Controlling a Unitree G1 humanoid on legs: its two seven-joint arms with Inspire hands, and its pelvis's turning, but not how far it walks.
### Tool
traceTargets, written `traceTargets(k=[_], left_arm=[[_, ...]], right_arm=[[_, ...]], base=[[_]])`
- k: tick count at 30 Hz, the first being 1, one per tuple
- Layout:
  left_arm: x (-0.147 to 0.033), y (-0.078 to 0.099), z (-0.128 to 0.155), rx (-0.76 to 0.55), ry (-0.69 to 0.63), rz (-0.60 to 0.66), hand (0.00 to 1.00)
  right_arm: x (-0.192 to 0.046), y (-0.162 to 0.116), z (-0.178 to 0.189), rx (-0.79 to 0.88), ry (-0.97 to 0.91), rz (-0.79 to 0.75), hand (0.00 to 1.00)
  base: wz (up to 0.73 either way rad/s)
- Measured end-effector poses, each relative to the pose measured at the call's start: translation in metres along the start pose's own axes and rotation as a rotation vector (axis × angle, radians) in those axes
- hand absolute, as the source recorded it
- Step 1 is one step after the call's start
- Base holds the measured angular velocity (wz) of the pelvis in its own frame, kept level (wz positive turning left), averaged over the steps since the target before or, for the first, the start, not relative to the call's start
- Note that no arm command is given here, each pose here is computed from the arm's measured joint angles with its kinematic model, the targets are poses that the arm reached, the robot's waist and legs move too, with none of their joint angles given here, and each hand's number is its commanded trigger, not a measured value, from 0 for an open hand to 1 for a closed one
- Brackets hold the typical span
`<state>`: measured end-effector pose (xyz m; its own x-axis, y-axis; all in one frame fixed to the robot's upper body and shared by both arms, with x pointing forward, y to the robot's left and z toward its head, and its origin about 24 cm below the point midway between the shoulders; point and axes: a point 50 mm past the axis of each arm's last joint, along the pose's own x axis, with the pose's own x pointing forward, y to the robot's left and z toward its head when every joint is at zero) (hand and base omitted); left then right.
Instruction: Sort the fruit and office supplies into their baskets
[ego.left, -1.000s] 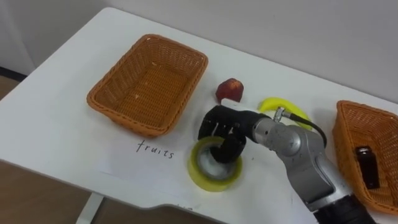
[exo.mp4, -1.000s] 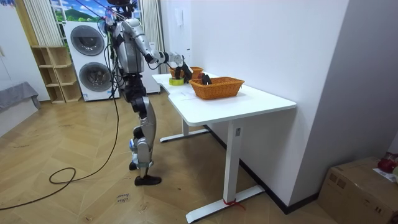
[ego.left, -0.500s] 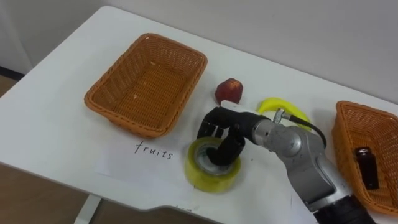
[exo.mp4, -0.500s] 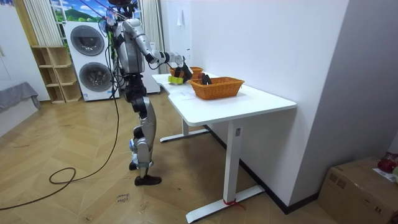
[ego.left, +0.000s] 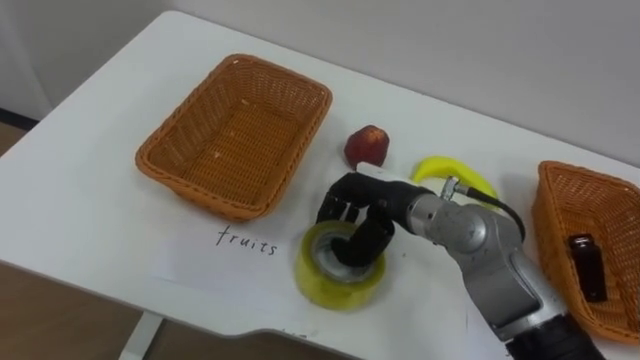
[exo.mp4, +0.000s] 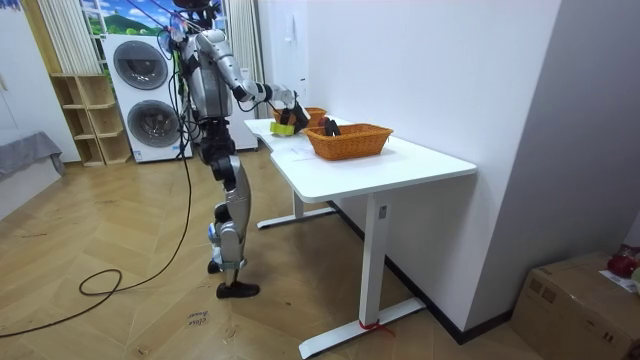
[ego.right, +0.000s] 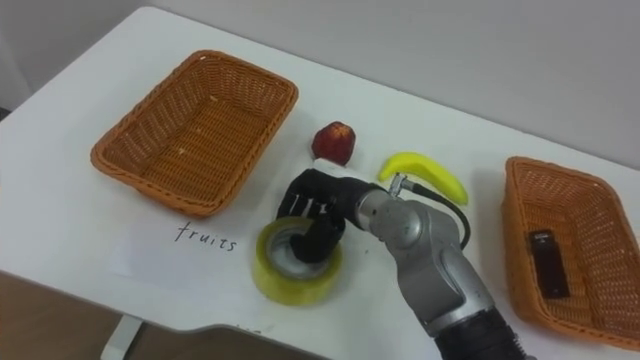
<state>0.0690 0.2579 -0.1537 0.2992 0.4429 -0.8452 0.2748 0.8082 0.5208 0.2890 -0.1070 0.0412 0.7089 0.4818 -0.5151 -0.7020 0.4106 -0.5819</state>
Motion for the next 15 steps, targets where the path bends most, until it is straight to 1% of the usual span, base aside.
traceTargets(k=[2, 4, 8, 11, 15], left_arm=[[0.000, 0.000, 0.001, -0.009, -0.008, -0.001, 0.00], [-0.001, -0.002, 0.002, -0.016, -0.018, -0.006, 0.00], [-0.001, -0.003, -0.001, -0.043, -0.004, -0.006, 0.00], [-0.001, -0.002, -0.005, -0.061, 0.009, -0.005, 0.00], [-0.003, -0.008, -0.007, -0.093, 0.013, -0.019, 0.00]], right_arm=[[-0.002, 0.001, -0.002, 0.009, -0.013, -0.002, 1.00], [-0.009, 0.003, -0.005, 0.013, -0.021, -0.018, 1.00], [-0.017, 0.001, -0.007, 0.007, -0.027, -0.042, 1.00], [-0.027, -0.009, -0.012, 0.028, -0.023, -0.105, 1.00], [-0.037, -0.025, -0.018, 0.055, -0.016, -0.216, 1.00]], base=[[0.00], [0.00], [-0.04], [-0.03], [-0.14]])
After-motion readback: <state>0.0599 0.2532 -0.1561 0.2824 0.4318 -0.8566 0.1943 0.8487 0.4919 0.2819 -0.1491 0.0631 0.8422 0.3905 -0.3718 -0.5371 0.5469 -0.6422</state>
